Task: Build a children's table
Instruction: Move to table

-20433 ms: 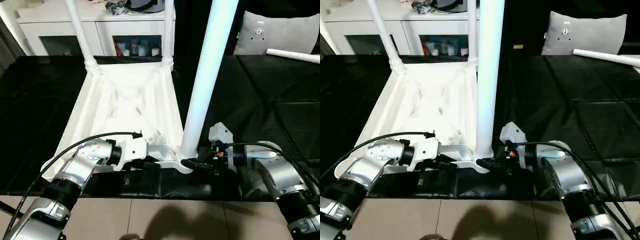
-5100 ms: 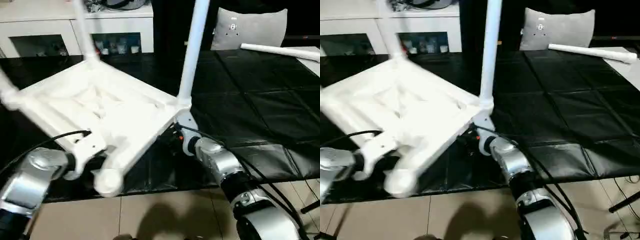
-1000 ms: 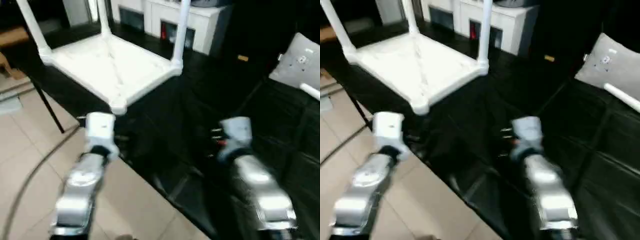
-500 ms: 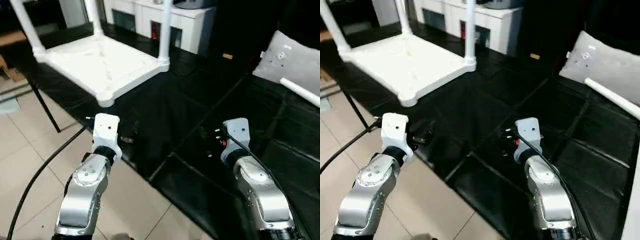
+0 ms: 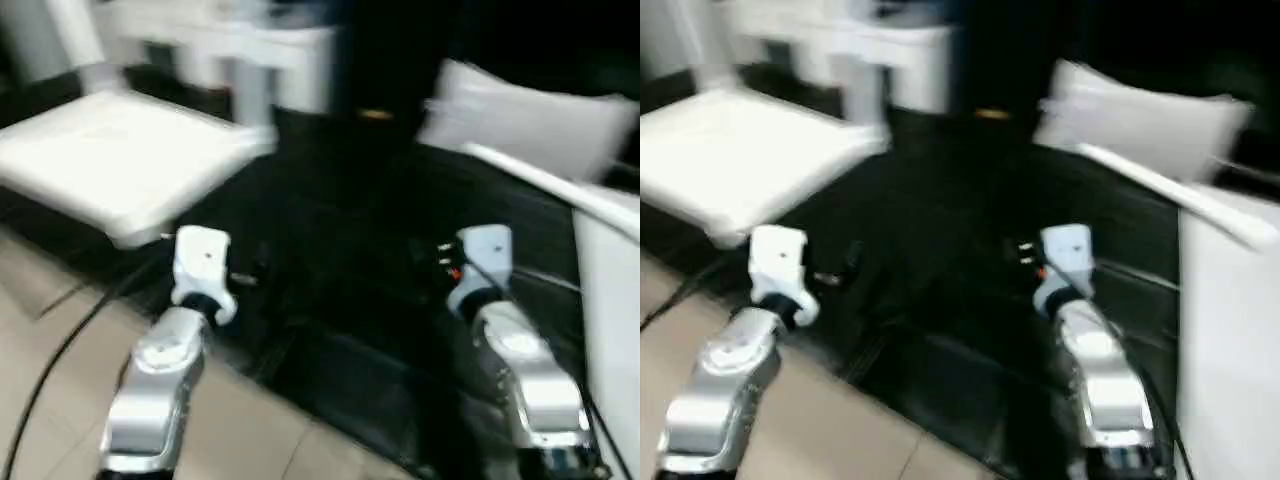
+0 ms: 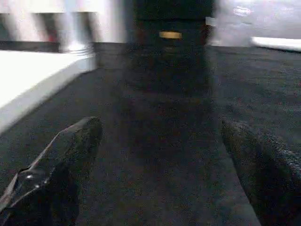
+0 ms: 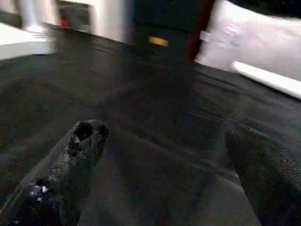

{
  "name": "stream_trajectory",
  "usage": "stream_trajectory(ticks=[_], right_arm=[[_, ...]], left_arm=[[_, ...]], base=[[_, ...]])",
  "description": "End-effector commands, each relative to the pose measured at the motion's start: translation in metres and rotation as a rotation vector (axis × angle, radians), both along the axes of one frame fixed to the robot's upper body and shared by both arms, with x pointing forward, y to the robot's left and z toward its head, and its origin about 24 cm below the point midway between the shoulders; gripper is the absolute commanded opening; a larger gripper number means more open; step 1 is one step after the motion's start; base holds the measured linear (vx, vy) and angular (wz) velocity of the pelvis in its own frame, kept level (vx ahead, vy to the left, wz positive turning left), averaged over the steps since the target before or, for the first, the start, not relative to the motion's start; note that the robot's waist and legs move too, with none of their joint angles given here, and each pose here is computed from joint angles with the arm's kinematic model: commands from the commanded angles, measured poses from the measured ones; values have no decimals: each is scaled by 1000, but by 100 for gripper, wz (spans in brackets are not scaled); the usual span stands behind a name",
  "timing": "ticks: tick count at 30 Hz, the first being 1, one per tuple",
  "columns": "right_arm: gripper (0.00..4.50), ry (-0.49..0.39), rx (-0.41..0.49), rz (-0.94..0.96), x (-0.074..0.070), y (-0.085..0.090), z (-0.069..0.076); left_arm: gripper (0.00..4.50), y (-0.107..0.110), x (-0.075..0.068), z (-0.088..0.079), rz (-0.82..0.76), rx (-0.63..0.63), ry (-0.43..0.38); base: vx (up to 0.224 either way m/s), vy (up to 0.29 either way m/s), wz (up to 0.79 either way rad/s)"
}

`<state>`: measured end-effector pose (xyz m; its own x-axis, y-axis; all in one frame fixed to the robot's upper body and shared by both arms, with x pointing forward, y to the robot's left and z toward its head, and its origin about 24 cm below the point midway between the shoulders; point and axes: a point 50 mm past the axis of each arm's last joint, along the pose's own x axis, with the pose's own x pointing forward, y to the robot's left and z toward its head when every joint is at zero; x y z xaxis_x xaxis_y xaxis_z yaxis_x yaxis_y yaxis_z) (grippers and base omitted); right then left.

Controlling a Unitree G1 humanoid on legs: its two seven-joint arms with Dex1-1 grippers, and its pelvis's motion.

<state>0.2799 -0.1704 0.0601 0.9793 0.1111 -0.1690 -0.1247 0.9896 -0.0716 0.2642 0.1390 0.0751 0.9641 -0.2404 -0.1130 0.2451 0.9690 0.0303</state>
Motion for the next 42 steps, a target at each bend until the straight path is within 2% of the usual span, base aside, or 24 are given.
stream_trajectory(ticks=[1,12,23,30,35,42], right_arm=[[450,-23,2,9,3,4,4],[450,-23,-3,28,1,7,1],[450,-24,-37,51,2,8,3],[450,-24,-44,74,3,11,5],[450,-31,-48,70,3,11,5],[450,-30,-46,55,3,9,5]], left_arm=[[445,6,-1,2,9,7,-13],[445,4,-3,-3,12,25,9],[445,8,0,-3,68,0,4],[445,11,2,-2,95,15,0],[445,15,2,-3,125,9,8],[445,15,3,-3,128,18,11]], base=[[125,-111,1],[167,8,-4],[-38,8,1],[-36,7,43],[9,-159,62],[1,-188,6]])
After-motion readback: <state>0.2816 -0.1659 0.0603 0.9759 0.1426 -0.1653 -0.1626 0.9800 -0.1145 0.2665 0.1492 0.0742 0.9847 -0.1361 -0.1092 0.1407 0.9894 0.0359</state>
